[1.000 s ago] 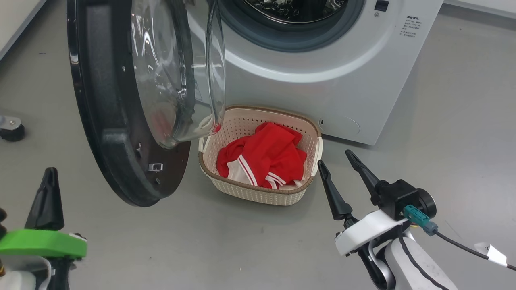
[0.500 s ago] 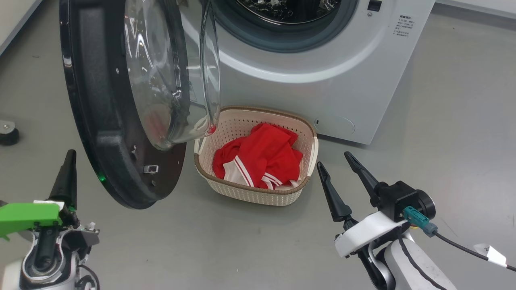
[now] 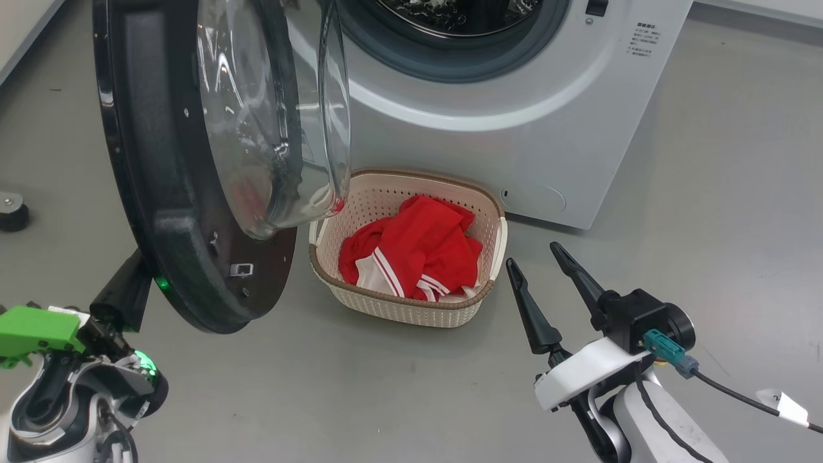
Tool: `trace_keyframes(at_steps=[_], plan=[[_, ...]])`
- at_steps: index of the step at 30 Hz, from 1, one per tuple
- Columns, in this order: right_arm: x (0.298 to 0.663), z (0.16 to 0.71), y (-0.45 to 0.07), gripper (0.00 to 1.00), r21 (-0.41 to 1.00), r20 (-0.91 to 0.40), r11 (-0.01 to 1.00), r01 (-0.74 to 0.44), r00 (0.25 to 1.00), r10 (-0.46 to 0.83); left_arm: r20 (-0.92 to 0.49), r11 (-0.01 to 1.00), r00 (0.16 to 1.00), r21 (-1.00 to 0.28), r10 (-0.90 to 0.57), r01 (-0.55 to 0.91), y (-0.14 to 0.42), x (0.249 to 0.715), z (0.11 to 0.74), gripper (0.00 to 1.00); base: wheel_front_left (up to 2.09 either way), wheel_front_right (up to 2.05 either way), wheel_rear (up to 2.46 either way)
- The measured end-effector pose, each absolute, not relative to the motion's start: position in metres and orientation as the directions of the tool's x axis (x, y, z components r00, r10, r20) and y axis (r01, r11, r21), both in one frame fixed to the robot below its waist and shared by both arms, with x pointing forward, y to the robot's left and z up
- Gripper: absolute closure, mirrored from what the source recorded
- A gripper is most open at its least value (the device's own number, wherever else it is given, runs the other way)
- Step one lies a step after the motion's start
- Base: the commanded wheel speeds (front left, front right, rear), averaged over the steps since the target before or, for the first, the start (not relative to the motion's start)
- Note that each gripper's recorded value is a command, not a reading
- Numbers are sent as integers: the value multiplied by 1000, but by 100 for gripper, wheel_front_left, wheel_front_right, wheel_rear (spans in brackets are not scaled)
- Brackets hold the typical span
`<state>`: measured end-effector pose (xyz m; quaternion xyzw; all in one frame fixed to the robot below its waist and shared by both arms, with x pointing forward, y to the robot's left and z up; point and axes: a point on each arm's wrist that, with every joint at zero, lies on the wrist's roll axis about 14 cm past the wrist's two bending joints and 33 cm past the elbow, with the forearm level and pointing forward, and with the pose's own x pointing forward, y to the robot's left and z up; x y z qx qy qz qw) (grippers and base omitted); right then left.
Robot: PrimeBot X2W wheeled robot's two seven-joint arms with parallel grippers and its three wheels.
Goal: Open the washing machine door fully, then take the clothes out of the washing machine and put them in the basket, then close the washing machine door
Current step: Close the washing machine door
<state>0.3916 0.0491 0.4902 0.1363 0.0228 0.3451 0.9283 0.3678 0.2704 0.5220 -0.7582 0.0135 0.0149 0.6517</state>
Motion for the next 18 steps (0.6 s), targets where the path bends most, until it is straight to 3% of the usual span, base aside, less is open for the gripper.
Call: trace_keyframes(at_steps=[18], plan=[[391,485,41,0,271,38,739,-616,775,631,-3,-178,982,-983,-190,-37,231,378,533,100,0,0,0]])
